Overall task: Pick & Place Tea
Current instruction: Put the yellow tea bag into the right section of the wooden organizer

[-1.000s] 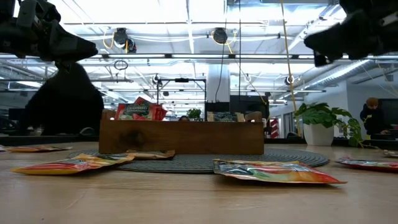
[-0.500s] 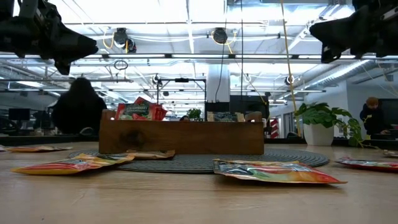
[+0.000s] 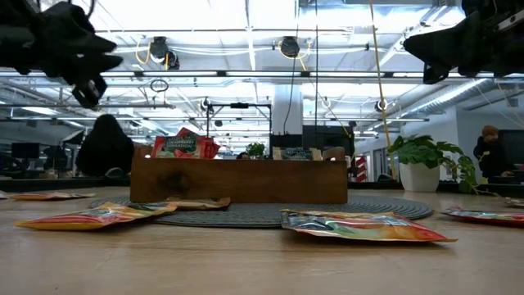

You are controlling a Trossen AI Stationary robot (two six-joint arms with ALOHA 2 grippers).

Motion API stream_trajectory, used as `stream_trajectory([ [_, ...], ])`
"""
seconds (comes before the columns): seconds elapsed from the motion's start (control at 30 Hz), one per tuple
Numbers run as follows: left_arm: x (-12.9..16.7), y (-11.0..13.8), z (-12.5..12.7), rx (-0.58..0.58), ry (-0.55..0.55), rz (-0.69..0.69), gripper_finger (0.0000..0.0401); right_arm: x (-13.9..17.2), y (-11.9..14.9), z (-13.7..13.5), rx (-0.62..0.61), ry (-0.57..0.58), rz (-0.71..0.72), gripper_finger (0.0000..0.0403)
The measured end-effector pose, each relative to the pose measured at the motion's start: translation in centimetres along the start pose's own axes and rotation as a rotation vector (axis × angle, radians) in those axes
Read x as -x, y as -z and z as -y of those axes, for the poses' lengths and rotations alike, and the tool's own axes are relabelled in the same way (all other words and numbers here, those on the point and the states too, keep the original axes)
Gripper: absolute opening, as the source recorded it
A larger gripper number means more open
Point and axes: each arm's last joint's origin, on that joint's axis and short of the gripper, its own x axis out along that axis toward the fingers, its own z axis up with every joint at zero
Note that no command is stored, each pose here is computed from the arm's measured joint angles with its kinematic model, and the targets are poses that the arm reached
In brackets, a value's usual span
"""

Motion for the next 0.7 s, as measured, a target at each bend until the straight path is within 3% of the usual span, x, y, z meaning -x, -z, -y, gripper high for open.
stream_trajectory([
  [0.17,-4.3,-0.5,2.3,-0.14,-0.009,-0.12,0.0092,0.0,0.0,0.0,0.004,0.002,-0.001,0.0],
  [0.33,-10.8,-1.6,5.6,-0.238,-0.08,-0.372,0.0102,0.0,0.0,0.0,0.003,0.003,-0.002,0.0],
  [0.53,-18.3,-1.1,8.5,-0.284,-0.23,-0.728,0.0173,0.0,0.0,0.0,0.006,0.003,-0.004,0.0],
  [0.7,-22.3,-0.5,10.2,-0.223,-0.265,-0.962,0.0246,0.0,0.0,0.0,0.009,0.003,-0.001,0.0],
])
